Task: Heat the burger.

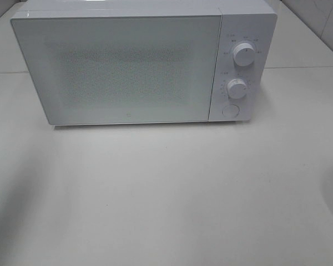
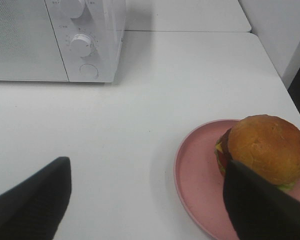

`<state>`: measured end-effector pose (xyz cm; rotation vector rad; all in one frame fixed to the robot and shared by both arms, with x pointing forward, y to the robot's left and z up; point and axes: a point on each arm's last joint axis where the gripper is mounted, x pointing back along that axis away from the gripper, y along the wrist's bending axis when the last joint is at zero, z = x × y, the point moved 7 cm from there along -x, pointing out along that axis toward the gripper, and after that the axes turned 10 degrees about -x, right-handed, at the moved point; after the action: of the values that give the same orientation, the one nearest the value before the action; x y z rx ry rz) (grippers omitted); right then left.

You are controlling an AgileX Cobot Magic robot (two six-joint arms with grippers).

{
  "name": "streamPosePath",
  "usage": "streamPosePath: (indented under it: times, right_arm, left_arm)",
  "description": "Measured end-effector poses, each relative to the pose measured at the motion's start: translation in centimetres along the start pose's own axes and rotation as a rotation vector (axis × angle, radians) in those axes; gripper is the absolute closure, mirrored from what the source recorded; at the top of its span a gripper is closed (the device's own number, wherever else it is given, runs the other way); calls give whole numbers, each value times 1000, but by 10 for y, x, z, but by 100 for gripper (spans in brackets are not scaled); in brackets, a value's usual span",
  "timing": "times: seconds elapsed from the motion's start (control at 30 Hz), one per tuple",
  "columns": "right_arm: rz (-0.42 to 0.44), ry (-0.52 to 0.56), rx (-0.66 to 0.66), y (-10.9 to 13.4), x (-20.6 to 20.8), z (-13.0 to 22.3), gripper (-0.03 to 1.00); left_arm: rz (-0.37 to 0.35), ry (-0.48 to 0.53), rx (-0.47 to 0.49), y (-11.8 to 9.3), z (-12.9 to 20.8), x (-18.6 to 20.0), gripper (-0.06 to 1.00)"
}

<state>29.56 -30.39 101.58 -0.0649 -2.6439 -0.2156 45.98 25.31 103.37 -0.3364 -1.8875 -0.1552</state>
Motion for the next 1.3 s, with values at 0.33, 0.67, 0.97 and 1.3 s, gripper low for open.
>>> streamPosePath:
  times: [0.33, 0.67, 0.97, 1.3]
  right_arm:
    - [0, 0, 0, 0, 0, 0, 21]
    - [0, 0, 0, 0, 0, 0, 21]
    - [0, 0, 0, 0, 0, 0, 21]
    - [0, 0, 0, 0, 0, 0, 21]
  left_arm:
    - [-12, 1, 15, -6, 70, -21, -5]
    - [-44, -156, -6, -13, 122, -12, -5]
    - [-138, -367, -43, -8, 134, 7, -5]
    - [-159, -456, -51, -9, 140, 18, -5]
